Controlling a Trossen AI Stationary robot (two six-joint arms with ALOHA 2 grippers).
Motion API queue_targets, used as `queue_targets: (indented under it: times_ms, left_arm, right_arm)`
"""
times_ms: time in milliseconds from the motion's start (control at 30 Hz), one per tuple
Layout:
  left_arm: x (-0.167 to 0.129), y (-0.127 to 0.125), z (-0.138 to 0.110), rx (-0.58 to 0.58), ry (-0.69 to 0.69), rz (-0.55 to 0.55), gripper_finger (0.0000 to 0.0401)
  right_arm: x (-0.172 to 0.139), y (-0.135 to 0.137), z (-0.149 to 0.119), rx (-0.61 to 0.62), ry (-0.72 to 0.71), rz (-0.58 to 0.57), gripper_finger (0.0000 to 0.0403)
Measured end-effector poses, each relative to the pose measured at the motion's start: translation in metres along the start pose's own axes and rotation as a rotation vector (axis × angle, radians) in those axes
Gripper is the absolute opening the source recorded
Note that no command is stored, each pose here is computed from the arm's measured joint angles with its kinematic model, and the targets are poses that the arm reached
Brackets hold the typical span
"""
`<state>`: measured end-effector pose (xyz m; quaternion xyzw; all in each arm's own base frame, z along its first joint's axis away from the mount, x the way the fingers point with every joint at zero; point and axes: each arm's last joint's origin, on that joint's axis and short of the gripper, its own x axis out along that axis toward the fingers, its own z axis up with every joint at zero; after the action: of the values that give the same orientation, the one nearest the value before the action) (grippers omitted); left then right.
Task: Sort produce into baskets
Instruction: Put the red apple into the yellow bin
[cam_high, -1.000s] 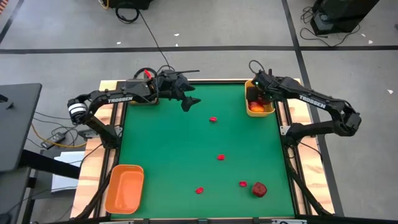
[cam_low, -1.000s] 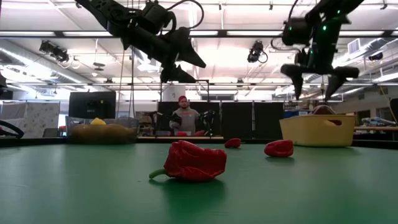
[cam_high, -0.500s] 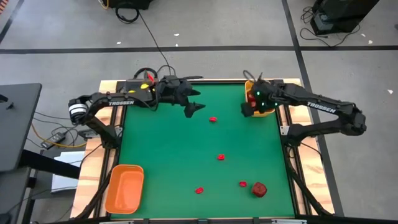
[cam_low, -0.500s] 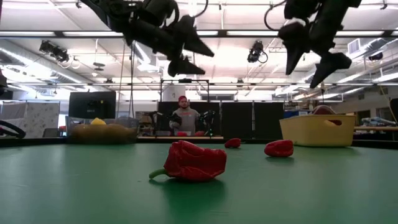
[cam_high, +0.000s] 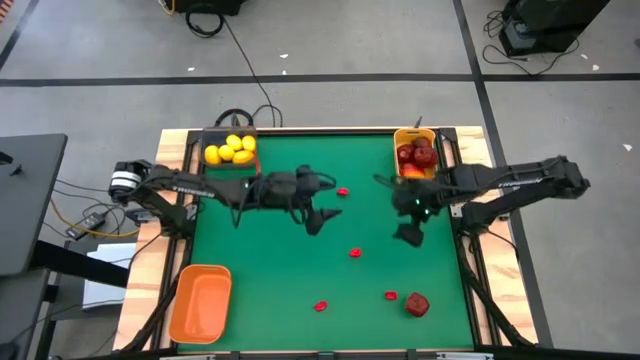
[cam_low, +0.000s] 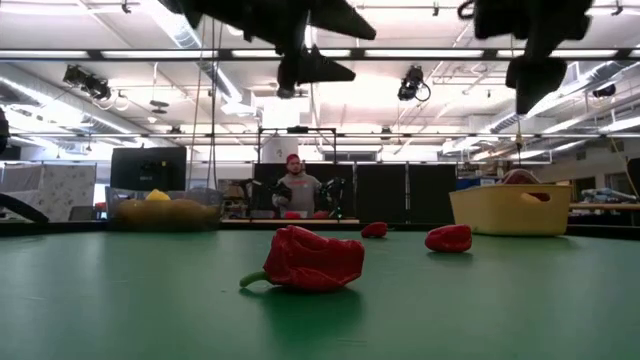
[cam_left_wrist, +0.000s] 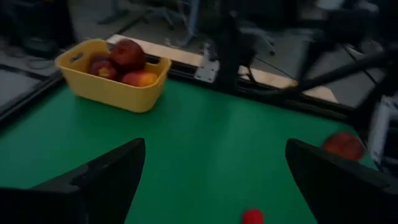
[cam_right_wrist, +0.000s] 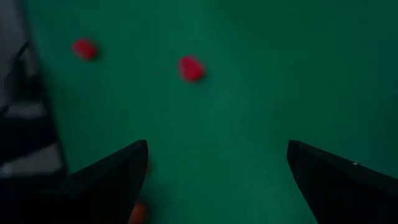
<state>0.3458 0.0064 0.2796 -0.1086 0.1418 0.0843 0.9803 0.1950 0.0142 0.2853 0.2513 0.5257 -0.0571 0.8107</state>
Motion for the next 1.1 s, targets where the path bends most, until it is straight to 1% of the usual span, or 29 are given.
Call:
queue_targets:
  times_ms: [100,233,367,500,567,667,800,900,1100]
  left_arm:
    - [-0.004,-0.022,-0.004,-0.027,-0.031,0.033,0.0393]
    - [-0.01,-0.048,-0.011,-0.045,-0.036,0.019,0.0393]
    - [-0.017,-0.07,-0.018,-0.034,-0.038,0.006,0.0393]
    - [-0.016,-0.085,-0.027,0.0,-0.04,-0.01,0.0393]
    - [-0.015,-0.09,-0.029,0.012,-0.055,-0.033,0.0393]
    - [-0.013,-0.094,-0.031,0.007,-0.07,-0.049,0.0393]
    - [-0.011,-0.096,-0.032,0.003,-0.075,-0.063,0.0393]
    - [-0.011,-0.096,-0.033,0.005,-0.074,-0.064,0.0393]
    - [-0.01,-0.096,-0.033,0.035,-0.075,-0.062,0.0393]
  right_arm:
    - [0.002,0.016,-0.008,-0.091,0.025,0.059,0.0394]
    - [0.003,0.029,-0.017,-0.16,0.069,0.124,0.0394]
    - [0.005,0.04,-0.027,-0.206,0.093,0.135,0.0386]
    - [0.007,0.053,-0.04,-0.272,0.106,0.125,0.0369]
    - [0.008,0.059,-0.047,-0.317,0.099,0.112,0.0361]
    - [0.009,0.07,-0.057,-0.379,0.109,0.14,0.0351]
    - [0.01,0.084,-0.075,-0.478,0.118,0.149,0.0344]
    - [0.015,0.095,-0.092,-0.516,0.137,0.131,0.0345]
    - [0.032,0.12,-0.117,-0.572,0.182,0.163,0.0354]
